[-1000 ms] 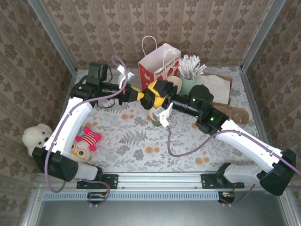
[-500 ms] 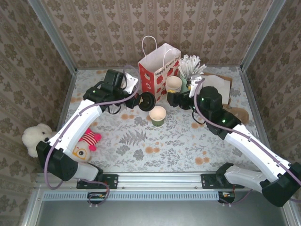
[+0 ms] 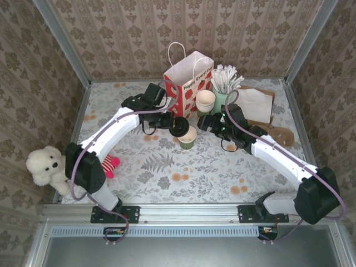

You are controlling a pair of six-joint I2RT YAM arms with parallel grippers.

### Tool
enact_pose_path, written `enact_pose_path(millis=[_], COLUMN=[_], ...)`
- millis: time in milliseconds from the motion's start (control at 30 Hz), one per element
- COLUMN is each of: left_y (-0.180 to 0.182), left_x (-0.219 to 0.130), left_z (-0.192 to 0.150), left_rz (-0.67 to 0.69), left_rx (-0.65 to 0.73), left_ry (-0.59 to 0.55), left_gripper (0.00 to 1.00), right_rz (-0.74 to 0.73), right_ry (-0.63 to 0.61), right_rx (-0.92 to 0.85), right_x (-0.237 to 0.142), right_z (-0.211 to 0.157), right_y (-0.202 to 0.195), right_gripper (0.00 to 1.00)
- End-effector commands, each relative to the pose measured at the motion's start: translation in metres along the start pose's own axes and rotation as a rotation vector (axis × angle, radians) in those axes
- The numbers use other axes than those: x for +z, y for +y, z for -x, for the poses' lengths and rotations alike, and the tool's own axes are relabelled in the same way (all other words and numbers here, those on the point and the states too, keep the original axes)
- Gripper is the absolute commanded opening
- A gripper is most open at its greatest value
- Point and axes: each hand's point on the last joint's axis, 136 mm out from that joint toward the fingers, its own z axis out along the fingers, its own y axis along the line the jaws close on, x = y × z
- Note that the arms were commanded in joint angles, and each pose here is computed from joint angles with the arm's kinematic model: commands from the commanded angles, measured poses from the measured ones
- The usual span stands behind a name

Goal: Pack the takeout coffee

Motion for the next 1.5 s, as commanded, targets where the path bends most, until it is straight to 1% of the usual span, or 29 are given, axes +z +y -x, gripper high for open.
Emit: enact_pose_path(millis=[0, 100, 200, 267, 333, 433, 533, 600, 767, 900, 1133, 1367, 1467], left_y=[-0.010, -0.011, -0.016, -0.018, -0.014, -0.006, -0.007, -0.010, -0.014, -0.014, -0.011, -0.013, -0.014], left_x=[-0.001, 0.007, 0.012, 0.017, 0.021, 0.023, 0.024, 0.027, 0.034, 0.037, 0.044, 0.049, 0.051], left_z=[-0.001, -0.004, -0.002, -0.003, -0.004, -0.002, -0.001, -0.003, -0.004, -0.002, -0.008, -0.010, -0.010], left_rz=[-0.009, 0.025, 0.052, 0.055, 0.090, 0.156, 0.177, 0.176, 0.167, 0.173, 0.184, 0.176, 0.173], left_rx=[-0.053, -0.041, -0.014, -0.019, -0.030, -0.034, -0.027, -0.022, -0.027, -0.034, -0.033, -0.034, -0.033], left_ry=[0.039, 0.071, 0.083, 0.096, 0.107, 0.115, 0.127, 0.143, 0.168, 0.171, 0.211, 0.224, 0.226], left_gripper=[0.00, 0.00, 0.00, 0.00, 0.00, 0.00, 0.00, 0.00, 0.00, 0.00, 0.00, 0.00, 0.00], right_rz=[0.125, 0.153, 0.100, 0.102, 0.120, 0.095, 0.037, 0.024, 0.083, 0.093, 0.121, 0.157, 0.184], right_ry=[0.087, 0.137, 0.186, 0.209, 0.203, 0.170, 0.107, 0.088, 0.117, 0.110, 0.110, 0.154, 0.193], right_rx=[0.045, 0.017, 0.029, 0.056, 0.089, 0.152, 0.196, 0.205, 0.185, 0.204, 0.209, 0.213, 0.214], right_x=[0.013, 0.021, 0.032, 0.037, 0.039, 0.040, 0.038, 0.038, 0.041, 0.042, 0.043, 0.048, 0.052], right_z=[-0.012, -0.020, -0.029, -0.032, -0.032, -0.030, -0.026, -0.026, -0.029, -0.028, -0.028, -0.035, -0.041], right_y=[0.008, 0.011, -0.001, -0.003, -0.002, -0.013, -0.030, -0.037, -0.028, -0.028, -0.024, -0.019, -0.015], right_gripper=[0.99, 0.97, 0.93, 0.91, 0.90, 0.89, 0.89, 0.91, 0.92, 0.93, 0.93, 0.93, 0.93])
